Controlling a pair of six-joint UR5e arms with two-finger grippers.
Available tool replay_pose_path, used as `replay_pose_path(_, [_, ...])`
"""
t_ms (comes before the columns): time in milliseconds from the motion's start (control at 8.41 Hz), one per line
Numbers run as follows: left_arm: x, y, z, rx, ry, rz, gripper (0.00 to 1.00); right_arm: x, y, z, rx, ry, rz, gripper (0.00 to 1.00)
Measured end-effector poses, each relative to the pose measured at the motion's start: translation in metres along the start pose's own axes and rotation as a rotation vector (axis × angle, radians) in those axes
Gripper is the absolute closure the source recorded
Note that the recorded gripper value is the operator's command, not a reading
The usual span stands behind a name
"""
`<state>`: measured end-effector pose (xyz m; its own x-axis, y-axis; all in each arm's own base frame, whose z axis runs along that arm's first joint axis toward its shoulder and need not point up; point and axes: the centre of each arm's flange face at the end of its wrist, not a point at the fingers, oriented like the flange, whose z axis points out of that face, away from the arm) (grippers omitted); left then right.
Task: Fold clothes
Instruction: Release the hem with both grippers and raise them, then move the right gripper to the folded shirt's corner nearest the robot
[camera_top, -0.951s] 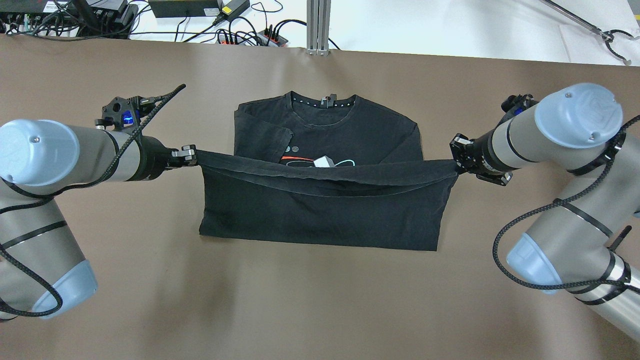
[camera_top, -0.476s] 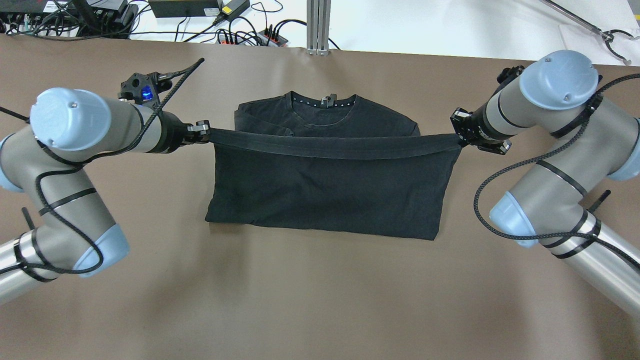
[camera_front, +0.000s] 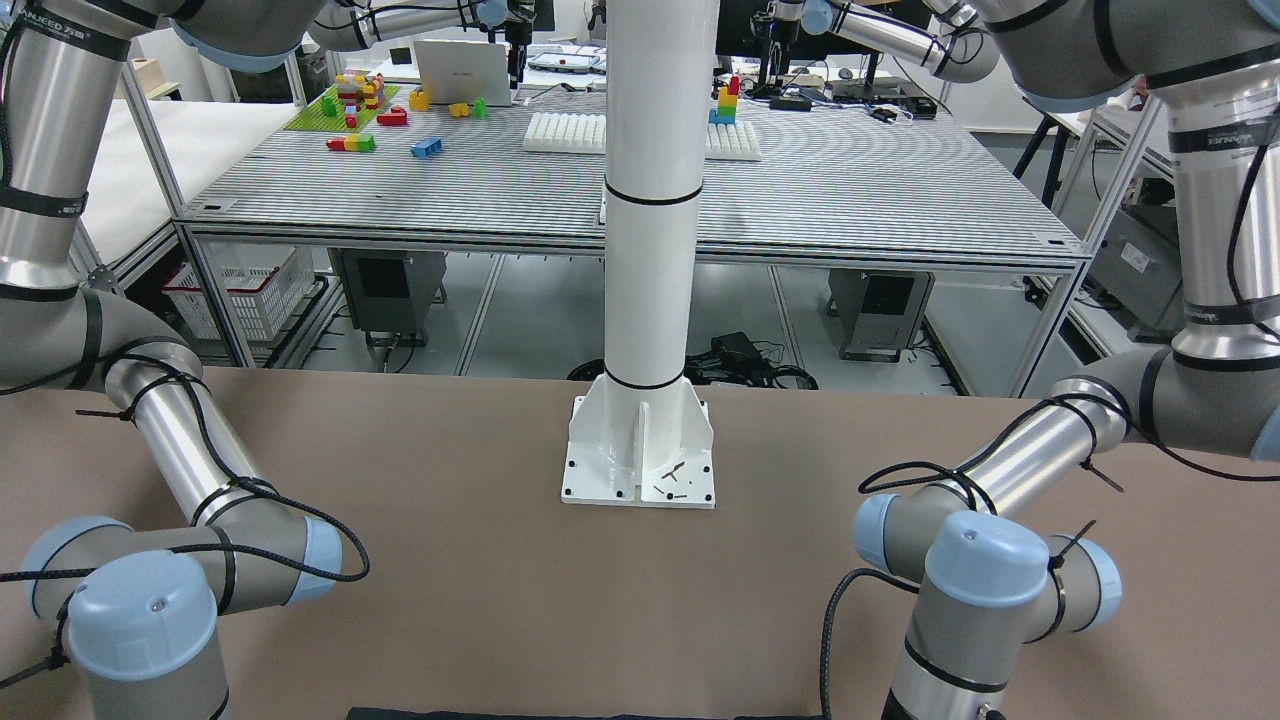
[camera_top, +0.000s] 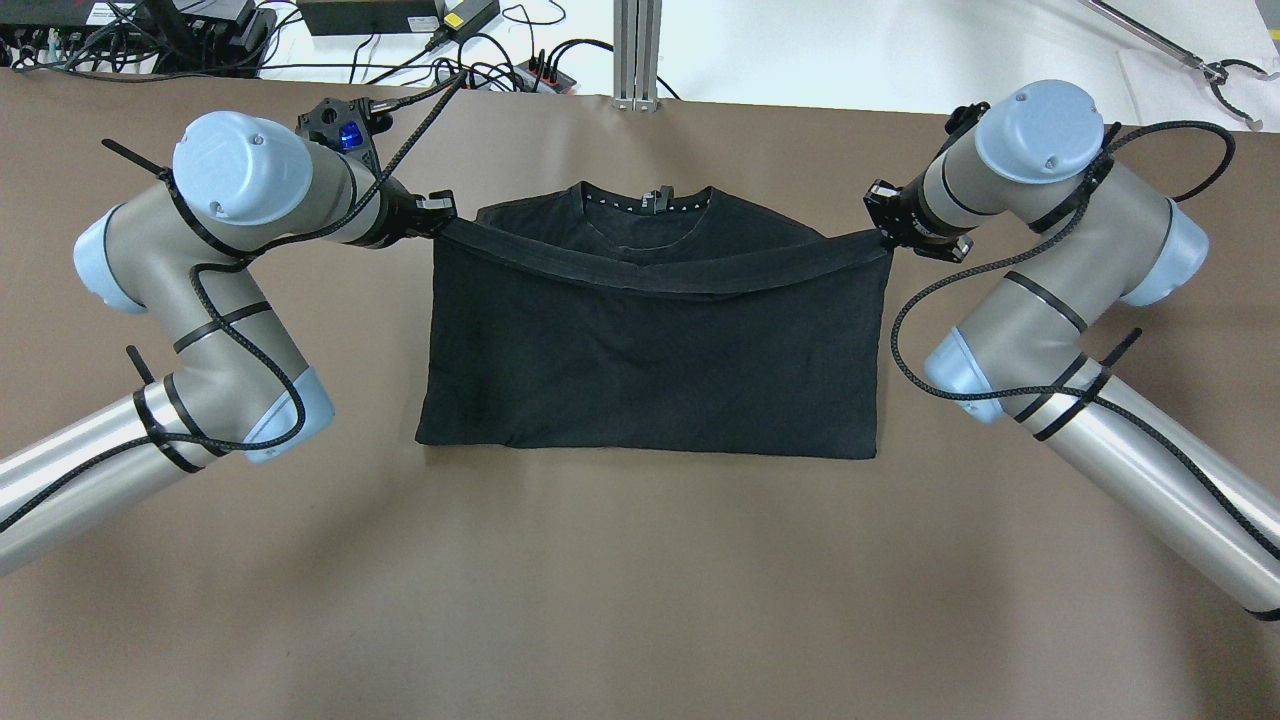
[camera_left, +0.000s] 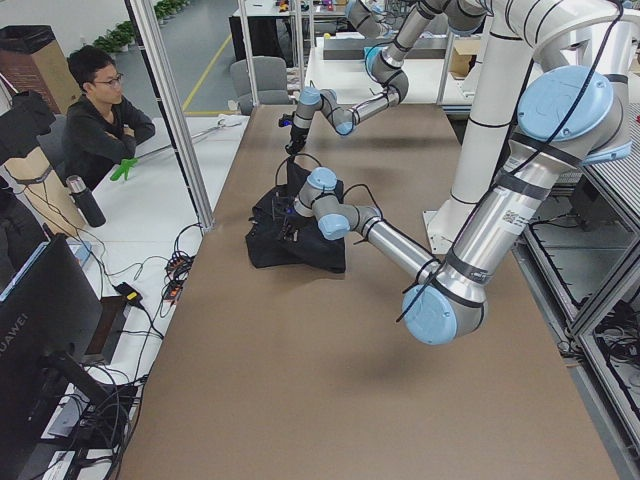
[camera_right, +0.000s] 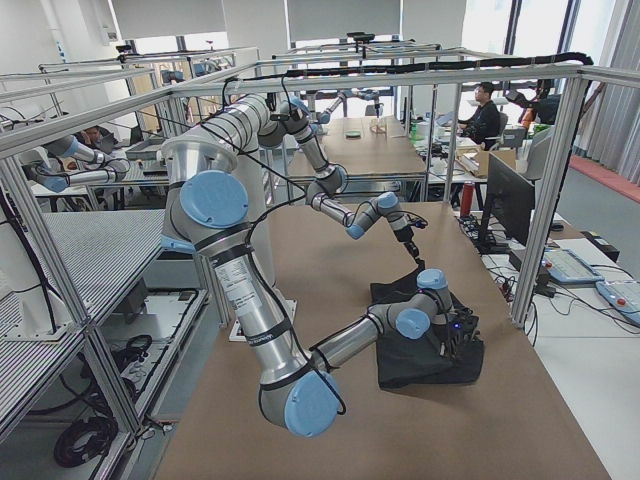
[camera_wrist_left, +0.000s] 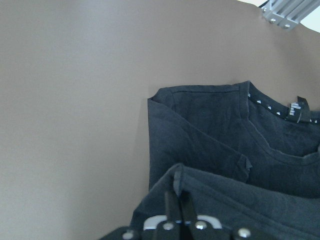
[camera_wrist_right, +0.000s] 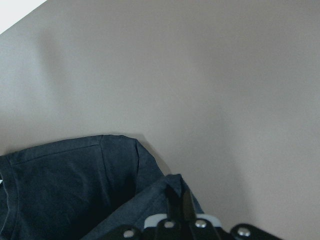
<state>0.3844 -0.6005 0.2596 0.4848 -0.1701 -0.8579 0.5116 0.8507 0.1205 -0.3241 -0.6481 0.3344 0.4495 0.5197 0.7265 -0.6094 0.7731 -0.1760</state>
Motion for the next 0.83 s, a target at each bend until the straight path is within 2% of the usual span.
replay_pose_path(119, [-0.006,-0.009,0.016,0.007,-0.003,-0.001,0.97,-0.002,-0.009,0.008,0.008,-0.001,-0.008,0.98])
replay_pose_path(238, [-0.014,-0.016,0.034,0.013,0.005,-0.001,0.92,-0.004,-0.016,0.013,0.024,0.001,-0.013,0.81])
replay_pose_path(357, [-0.022,-0.02,0.049,0.018,0.012,0.0,0.89,-0.006,-0.02,0.015,0.042,0.002,-0.012,0.46])
replay_pose_path(476, [-0.028,-0.023,0.057,0.022,0.015,0.001,0.78,-0.011,-0.023,0.017,0.054,-0.002,-0.007,0.09])
replay_pose_path(594, [-0.033,-0.027,0.06,0.027,0.018,0.003,0.68,-0.022,-0.025,0.018,0.065,-0.012,0.026,0.11])
replay_pose_path(713, [-0.036,-0.03,0.061,0.031,0.023,0.005,0.52,-0.043,-0.03,0.018,0.099,-0.034,0.102,0.14])
replay_pose_path(832, [-0.038,-0.032,0.061,0.034,0.026,0.006,0.48,-0.064,-0.035,0.021,0.143,-0.053,0.182,0.14])
